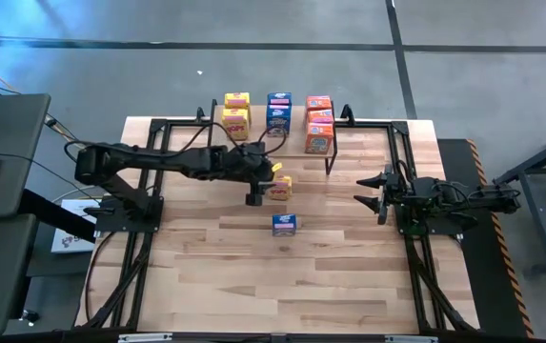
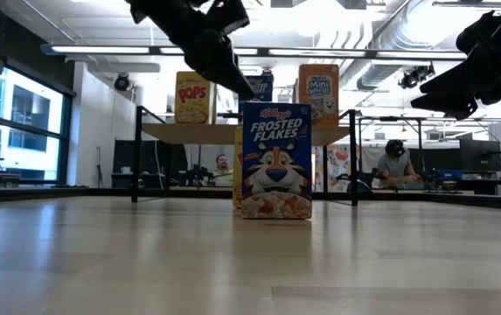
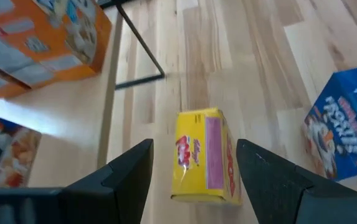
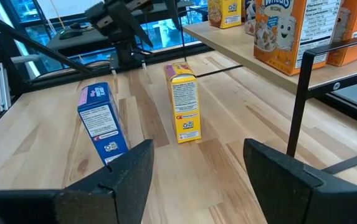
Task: Stack cereal on shelf
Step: Put the yellow cereal box on the shelf aligned with the other yellow cereal boxes
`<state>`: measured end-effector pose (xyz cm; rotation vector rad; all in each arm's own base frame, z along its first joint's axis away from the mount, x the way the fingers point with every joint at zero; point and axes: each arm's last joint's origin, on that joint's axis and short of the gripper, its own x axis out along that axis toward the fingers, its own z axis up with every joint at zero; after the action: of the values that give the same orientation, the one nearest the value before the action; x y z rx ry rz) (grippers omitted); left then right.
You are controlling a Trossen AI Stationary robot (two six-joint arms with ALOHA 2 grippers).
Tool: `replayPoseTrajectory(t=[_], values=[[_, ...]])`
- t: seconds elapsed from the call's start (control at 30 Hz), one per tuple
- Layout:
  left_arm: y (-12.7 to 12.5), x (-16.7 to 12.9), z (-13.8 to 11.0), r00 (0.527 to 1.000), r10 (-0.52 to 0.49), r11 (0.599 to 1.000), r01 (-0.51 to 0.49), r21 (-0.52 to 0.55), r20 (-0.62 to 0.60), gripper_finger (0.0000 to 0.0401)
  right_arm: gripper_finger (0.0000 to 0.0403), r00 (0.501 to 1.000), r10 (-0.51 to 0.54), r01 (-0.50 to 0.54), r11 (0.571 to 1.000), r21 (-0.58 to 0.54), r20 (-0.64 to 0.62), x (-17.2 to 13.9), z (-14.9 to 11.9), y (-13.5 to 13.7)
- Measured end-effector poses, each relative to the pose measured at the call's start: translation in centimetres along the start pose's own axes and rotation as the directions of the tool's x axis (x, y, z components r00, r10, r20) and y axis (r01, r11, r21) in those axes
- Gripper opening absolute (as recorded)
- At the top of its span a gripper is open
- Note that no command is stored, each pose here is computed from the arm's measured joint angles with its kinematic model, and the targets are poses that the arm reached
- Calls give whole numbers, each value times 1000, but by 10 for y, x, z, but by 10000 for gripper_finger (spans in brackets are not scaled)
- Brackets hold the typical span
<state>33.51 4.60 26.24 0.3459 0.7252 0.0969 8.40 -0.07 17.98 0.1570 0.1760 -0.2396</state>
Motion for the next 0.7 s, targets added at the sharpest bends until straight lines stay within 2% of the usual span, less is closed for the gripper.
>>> replayPoseTrajectory(t=[0.5,0.7], values=[[4,4,-3,1000,-6,1000,6,-28,-2,267,240,1000,-2,2,1000,-3,-9,0,-1,0],[2,21,-10,999,-24,1000,23,-20,-44,271,240,1000,-2,2,1000,-4,-11,0,-1,0]])
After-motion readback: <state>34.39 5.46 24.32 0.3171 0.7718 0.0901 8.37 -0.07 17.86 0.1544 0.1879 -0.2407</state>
